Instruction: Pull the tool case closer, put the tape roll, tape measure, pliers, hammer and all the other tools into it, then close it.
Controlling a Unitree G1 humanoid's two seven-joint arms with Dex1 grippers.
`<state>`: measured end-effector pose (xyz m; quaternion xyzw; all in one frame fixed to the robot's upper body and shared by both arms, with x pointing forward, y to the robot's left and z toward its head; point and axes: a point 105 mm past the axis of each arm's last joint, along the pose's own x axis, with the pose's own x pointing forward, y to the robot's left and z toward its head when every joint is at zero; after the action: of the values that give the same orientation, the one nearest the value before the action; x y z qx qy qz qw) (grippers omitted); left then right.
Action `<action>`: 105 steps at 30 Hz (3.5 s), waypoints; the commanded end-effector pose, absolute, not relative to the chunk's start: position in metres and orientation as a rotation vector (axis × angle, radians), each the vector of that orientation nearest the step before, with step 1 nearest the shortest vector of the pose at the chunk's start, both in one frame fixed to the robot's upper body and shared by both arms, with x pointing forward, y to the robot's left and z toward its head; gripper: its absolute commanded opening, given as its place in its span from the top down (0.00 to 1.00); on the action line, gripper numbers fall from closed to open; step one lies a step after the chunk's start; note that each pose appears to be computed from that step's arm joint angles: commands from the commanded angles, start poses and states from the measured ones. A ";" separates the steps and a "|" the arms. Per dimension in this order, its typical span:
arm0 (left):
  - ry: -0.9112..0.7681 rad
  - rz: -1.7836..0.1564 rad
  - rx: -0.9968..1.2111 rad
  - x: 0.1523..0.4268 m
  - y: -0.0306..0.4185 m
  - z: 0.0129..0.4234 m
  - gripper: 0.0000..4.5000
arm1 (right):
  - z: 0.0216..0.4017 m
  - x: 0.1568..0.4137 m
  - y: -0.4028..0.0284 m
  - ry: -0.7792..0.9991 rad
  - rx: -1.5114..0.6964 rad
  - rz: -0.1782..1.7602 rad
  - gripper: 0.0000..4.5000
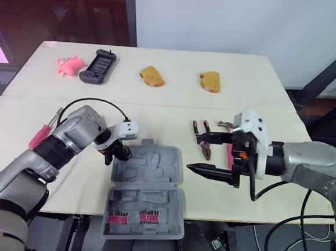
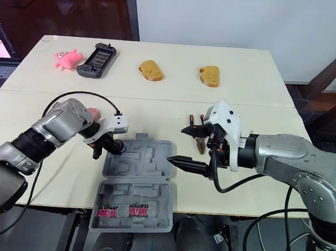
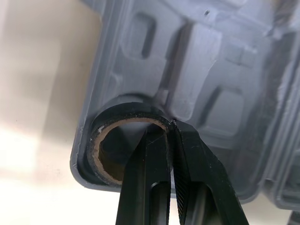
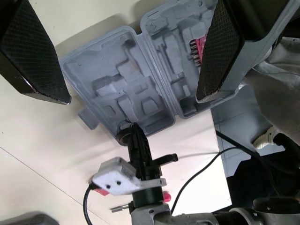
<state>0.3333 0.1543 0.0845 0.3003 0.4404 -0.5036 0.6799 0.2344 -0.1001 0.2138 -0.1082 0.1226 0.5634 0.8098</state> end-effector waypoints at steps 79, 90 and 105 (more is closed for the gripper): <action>0.132 -1.044 0.296 0.339 0.170 0.080 0.86 | 0.233 0.244 -0.098 0.233 -0.317 1.298 0.00; 0.112 -0.921 0.234 0.313 0.208 0.123 0.74 | 0.236 0.257 -0.106 0.194 -0.198 1.274 0.00; 0.193 -0.354 0.284 0.221 0.365 0.143 0.00 | 0.181 0.279 -0.227 0.142 -0.102 0.854 0.00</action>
<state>0.2287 0.3448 0.1246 0.1274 0.1251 -0.2167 0.9598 0.2761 -0.2101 0.1673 -0.0306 0.1117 0.4434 0.8888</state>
